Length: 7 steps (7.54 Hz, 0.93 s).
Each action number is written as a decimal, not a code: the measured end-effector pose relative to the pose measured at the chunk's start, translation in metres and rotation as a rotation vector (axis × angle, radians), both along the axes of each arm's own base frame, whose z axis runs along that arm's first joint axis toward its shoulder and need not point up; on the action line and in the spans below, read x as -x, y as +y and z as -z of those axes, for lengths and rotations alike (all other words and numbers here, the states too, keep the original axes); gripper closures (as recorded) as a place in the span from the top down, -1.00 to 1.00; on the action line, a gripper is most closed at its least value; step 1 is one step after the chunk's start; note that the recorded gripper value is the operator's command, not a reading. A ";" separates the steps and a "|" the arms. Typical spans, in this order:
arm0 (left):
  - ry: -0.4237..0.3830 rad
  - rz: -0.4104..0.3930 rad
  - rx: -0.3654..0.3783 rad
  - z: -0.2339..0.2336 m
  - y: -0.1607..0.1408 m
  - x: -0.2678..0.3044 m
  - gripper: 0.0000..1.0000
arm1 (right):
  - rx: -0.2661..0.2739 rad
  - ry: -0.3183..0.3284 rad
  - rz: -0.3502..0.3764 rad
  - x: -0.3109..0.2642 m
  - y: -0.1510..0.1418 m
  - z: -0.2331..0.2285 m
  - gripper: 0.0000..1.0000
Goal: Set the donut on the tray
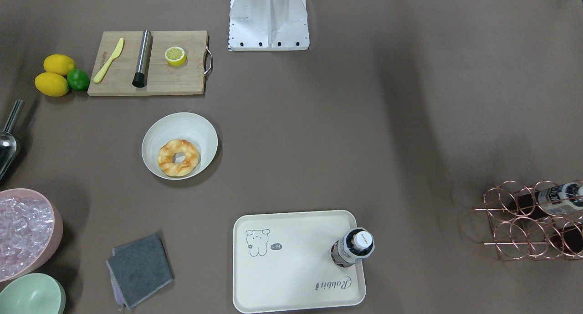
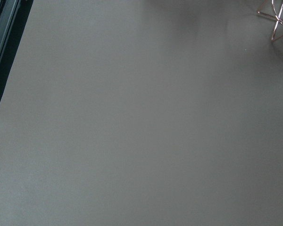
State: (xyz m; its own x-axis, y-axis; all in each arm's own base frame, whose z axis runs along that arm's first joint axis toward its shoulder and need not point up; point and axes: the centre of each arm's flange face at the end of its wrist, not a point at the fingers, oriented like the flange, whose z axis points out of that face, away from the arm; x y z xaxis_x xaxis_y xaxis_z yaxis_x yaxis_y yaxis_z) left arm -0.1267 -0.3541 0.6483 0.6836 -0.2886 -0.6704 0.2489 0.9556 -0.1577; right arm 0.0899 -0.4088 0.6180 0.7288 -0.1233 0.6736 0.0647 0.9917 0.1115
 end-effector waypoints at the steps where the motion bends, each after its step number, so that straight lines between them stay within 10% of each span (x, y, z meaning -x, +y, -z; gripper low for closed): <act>1: 0.003 0.001 -0.002 0.001 0.000 0.000 0.96 | 0.002 0.001 -0.001 0.000 0.000 -0.001 0.99; 7: 0.010 -0.002 0.036 -0.011 0.015 -0.005 0.96 | -0.005 -0.010 -0.003 0.000 0.002 0.004 0.99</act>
State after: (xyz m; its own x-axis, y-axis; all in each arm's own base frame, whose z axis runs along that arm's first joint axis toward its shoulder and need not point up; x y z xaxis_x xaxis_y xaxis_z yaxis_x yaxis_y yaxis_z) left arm -0.1221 -0.3392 0.6592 0.6773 -0.3114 -0.6666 0.2456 0.9497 -0.1941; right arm 0.0897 -0.4068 0.6144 0.7221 -0.1249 0.6804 0.0607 0.9912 0.1175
